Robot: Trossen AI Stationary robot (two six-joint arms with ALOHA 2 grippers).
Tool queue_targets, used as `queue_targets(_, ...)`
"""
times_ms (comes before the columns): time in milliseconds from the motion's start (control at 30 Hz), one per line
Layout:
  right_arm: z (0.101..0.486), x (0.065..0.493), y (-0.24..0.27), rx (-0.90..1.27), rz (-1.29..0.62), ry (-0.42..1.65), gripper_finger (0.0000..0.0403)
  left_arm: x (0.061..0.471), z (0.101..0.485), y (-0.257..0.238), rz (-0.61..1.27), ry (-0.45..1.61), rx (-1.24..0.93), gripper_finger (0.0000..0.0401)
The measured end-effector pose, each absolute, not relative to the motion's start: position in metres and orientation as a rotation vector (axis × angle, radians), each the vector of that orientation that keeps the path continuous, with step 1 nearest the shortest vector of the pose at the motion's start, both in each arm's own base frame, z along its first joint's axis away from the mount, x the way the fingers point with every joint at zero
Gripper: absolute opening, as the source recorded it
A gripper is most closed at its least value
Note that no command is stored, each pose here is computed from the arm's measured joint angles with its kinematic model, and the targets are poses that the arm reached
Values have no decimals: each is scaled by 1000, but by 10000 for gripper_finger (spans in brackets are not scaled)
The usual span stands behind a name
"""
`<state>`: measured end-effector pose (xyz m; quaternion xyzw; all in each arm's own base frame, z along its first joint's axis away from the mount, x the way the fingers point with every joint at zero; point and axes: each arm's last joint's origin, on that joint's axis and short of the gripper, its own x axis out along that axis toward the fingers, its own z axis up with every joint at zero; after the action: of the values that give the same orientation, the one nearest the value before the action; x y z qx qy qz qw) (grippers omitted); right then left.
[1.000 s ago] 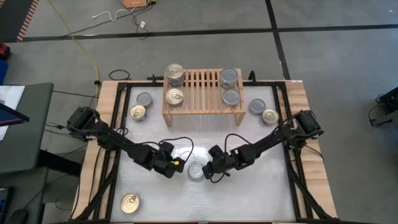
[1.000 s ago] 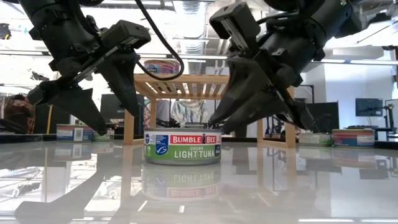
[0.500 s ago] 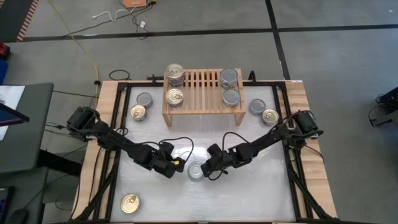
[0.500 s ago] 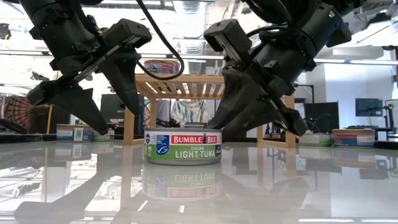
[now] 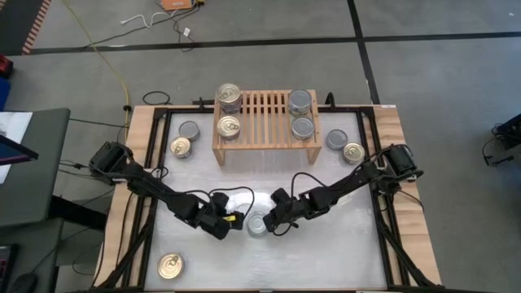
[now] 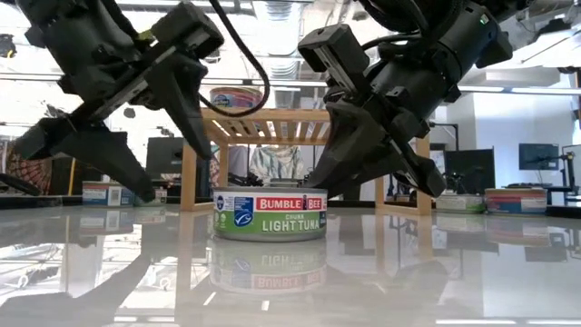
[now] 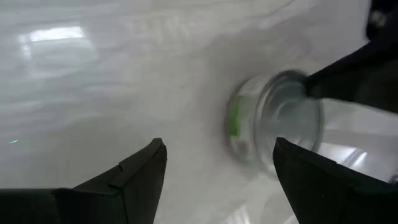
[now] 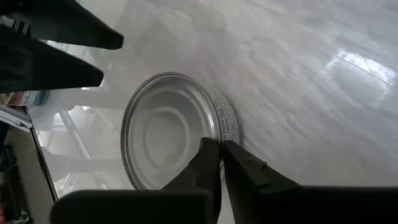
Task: Stack canned seafood by type on shelf
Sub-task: Stack the green tuna can on top of the other green tuna can on the shelf
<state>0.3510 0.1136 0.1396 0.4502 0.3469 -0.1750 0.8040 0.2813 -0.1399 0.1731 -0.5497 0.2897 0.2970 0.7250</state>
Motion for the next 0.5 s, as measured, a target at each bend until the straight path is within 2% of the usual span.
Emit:
queue_targets(200, 140, 351, 114, 966, -373, 741, 47, 299, 164, -149, 561, 547, -1265, 283)
queue_targets(500, 140, 349, 117, 967, -373, 748, 47, 307, 148, -154, 549, 556, -1315, 283)
